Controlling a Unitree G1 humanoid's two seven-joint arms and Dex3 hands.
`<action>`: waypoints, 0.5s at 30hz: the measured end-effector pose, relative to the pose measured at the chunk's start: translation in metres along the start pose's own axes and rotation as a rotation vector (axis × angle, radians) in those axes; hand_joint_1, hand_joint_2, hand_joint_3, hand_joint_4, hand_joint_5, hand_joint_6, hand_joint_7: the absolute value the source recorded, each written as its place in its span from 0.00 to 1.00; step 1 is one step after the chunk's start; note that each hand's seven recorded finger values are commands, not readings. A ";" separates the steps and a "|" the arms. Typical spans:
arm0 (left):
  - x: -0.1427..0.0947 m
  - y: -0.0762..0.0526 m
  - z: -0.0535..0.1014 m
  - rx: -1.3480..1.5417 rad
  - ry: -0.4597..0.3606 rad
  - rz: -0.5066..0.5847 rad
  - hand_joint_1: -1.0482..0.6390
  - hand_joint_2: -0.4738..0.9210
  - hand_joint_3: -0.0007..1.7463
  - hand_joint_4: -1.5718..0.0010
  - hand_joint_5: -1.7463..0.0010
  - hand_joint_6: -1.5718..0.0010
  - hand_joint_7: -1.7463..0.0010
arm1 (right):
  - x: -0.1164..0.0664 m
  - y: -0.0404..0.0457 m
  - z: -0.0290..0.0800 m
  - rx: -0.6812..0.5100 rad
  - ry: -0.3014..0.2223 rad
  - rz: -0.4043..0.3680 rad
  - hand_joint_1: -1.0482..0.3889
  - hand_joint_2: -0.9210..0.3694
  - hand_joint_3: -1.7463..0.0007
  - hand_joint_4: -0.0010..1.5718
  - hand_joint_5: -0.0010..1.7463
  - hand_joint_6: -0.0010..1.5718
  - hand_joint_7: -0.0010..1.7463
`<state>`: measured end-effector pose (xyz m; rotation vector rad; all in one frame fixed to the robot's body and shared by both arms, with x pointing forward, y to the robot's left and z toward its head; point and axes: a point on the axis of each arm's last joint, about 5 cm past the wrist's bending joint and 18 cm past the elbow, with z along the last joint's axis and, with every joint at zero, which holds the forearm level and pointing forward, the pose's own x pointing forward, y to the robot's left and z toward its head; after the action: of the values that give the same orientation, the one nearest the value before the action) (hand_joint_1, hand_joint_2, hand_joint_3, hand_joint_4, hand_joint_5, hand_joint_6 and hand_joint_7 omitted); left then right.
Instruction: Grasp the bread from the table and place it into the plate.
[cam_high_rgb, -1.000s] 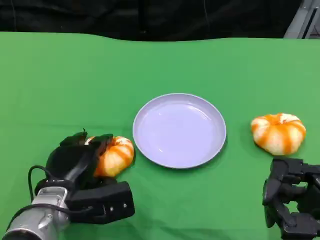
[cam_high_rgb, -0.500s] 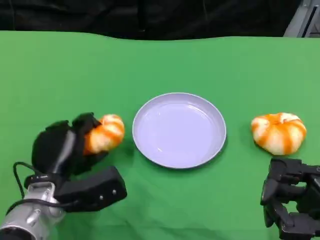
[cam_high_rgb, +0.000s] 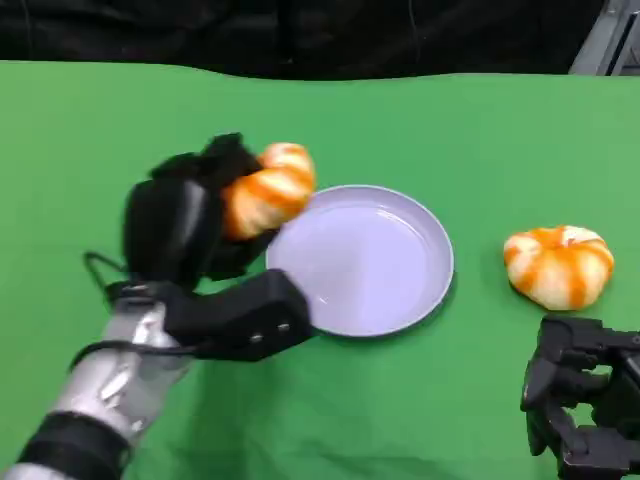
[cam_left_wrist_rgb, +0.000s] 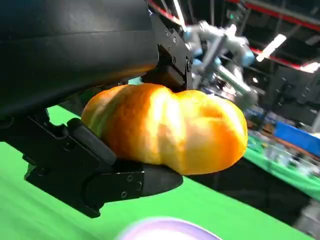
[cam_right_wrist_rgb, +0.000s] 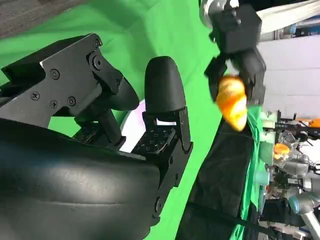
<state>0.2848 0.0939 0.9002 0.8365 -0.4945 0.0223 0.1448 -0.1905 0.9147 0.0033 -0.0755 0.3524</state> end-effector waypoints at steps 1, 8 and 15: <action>0.003 -0.004 0.004 -0.006 -0.005 -0.018 0.56 0.75 0.52 0.51 0.00 0.58 0.04 | 0.000 0.0002 0.000 -0.002 0.000 -0.001 0.76 0.33 0.29 0.54 0.99 0.54 0.84; 0.015 -0.028 0.020 -0.003 -0.026 -0.142 0.59 0.90 0.30 0.53 0.00 0.61 0.03 | 0.000 0.0044 -0.001 -0.008 -0.003 0.005 0.76 0.35 0.28 0.55 0.98 0.55 0.84; 0.005 -0.045 0.020 -0.004 0.016 -0.256 0.58 0.94 0.28 0.54 0.00 0.54 0.16 | 0.001 0.0080 -0.002 0.003 -0.008 0.004 0.76 0.37 0.25 0.56 0.99 0.55 0.84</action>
<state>0.2907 0.0484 0.8814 0.8900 -0.3692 -0.2071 0.1435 -0.1824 0.9127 0.0073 -0.0831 0.3565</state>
